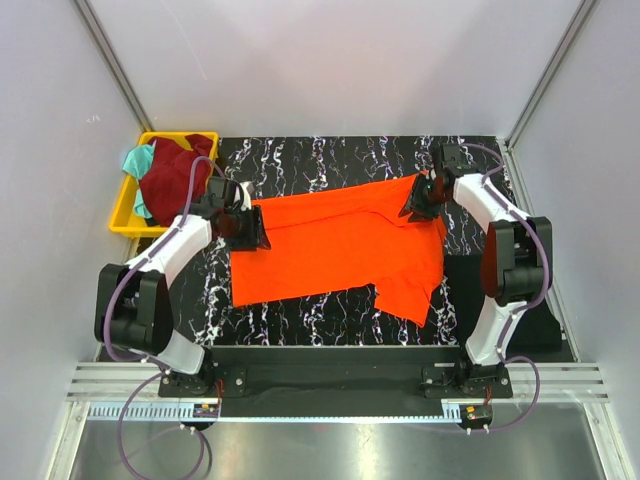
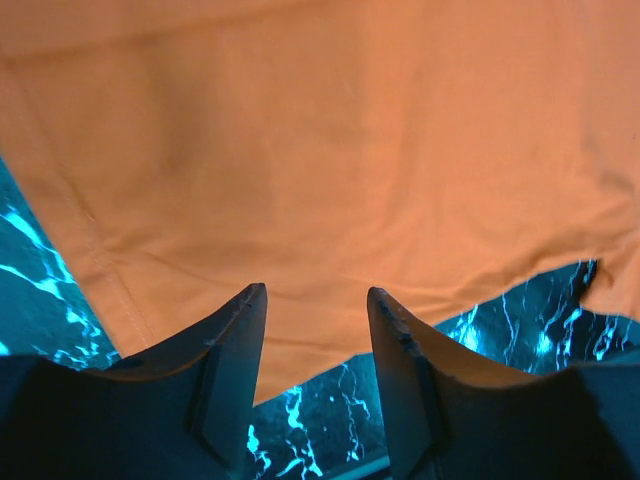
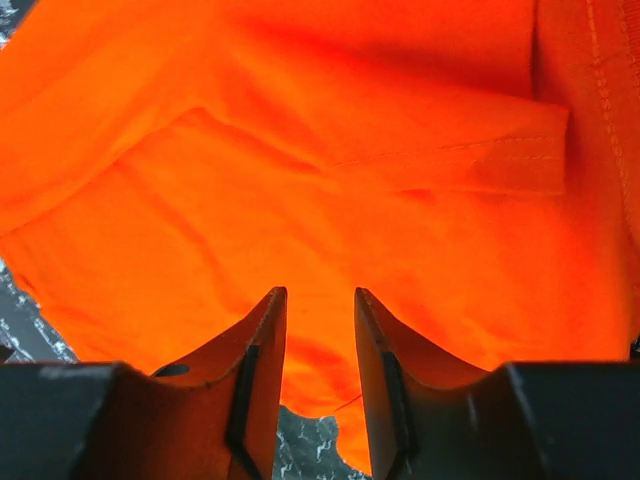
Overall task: Fold and stack the t-shirts
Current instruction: Fold the tshirt
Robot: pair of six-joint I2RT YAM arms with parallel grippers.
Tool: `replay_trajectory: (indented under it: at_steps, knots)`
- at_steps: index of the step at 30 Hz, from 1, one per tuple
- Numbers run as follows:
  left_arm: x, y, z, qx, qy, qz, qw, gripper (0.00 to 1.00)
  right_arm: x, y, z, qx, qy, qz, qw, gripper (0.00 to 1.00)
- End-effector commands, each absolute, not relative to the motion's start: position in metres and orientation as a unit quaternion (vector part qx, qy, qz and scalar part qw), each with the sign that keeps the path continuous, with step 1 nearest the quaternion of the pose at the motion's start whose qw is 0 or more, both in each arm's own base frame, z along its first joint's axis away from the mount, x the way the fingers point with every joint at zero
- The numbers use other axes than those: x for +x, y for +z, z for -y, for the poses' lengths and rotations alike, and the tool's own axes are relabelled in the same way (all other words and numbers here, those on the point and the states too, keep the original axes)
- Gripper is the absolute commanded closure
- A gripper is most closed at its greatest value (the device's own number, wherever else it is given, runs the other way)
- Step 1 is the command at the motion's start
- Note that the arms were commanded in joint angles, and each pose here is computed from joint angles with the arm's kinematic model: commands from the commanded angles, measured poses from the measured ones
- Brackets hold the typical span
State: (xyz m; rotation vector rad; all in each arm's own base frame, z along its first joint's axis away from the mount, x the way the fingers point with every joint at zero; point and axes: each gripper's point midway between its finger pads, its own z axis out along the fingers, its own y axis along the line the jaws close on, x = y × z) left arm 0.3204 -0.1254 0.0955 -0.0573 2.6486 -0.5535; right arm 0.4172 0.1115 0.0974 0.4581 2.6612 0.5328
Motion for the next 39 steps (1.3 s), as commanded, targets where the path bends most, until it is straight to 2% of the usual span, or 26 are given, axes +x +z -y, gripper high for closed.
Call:
replay_trajectory:
  at_steps: [1, 8, 14, 19, 29, 39]
  knots:
    - [0.322, 0.122, 0.136, 0.006, -0.235, -0.939, 0.252, 0.51, 0.432, 0.090, -0.116, 0.151, 0.218, -0.940, 0.213, 0.59]
    - [0.318, 0.126, 0.139, 0.012, -0.246, -0.936, 0.253, 0.51, 0.430, 0.056, -0.118, 0.133, 0.193, -0.953, 0.193, 0.60]
    - [0.314, 0.118, 0.145, 0.019, -0.263, -0.937, 0.229, 0.51, 0.446, 0.050, -0.119, 0.136, 0.189, -0.951, 0.202, 0.69]
    - [0.306, 0.110, 0.140, 0.029, -0.253, -0.944, 0.210, 0.51, 0.469, 0.053, -0.119, 0.145, 0.185, -0.947, 0.219, 0.70]
    - [0.305, 0.113, 0.142, 0.030, -0.258, -0.942, 0.212, 0.52, 0.533, 0.064, -0.108, 0.161, 0.155, -0.935, 0.274, 0.67]
    - [0.304, 0.115, 0.140, 0.029, -0.255, -0.942, 0.219, 0.52, 0.537, 0.098, -0.088, 0.126, 0.105, -0.942, 0.292, 0.58]
